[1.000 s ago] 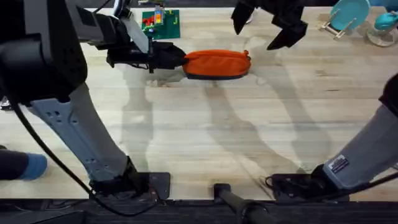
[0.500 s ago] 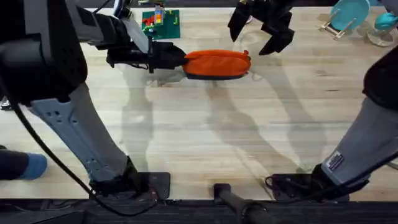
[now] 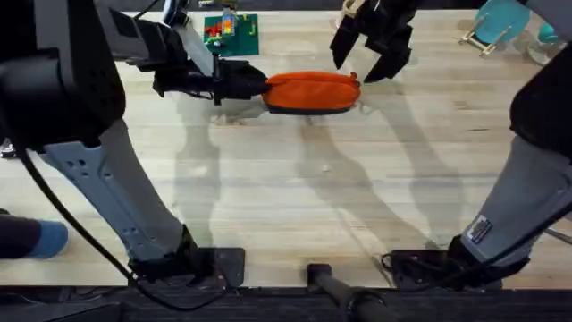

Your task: Unzip the bag, pick up the pens from the table one at a time and place them inside, then zip the bag closed.

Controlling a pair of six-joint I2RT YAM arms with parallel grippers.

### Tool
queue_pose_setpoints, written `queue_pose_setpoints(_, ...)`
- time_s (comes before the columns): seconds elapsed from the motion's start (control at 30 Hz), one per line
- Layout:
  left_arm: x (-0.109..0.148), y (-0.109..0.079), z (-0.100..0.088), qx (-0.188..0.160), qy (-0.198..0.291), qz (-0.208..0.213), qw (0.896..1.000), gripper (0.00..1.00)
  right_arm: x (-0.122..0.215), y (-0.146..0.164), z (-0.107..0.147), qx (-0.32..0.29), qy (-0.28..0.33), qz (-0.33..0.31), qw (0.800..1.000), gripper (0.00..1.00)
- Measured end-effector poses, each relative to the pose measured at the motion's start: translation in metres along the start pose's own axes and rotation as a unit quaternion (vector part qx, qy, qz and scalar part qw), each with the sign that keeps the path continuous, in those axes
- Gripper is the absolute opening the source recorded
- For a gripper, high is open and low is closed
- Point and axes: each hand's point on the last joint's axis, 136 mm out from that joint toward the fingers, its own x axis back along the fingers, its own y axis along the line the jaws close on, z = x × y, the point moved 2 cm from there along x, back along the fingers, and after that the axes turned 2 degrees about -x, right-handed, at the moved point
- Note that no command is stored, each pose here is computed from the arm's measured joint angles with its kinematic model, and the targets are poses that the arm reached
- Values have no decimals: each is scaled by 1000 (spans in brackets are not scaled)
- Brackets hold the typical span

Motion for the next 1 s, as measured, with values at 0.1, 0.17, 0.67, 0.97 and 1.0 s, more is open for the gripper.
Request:
queue_pose_setpoints(0.1,0,0,0,0,0,0,1000,41,0,0,0,0,0,0,1000,609)
queue_pose_setpoints(0.17,0,0,0,0,0,0,1000,41,0,0,0,0,0,0,1000,606)
queue_pose_setpoints(0.67,0,0,0,0,0,0,1000,41,-13,-2,1,-3,18,7,1000,333)
queue_pose_setpoints(0.97,0,0,0,0,0,0,1000,41,-12,-5,-1,-7,20,6,1000,150)
queue_pose_setpoints(1.0,0,0,0,0,0,0,1000,41,-12,-5,-1,-8,21,6,1000,111)
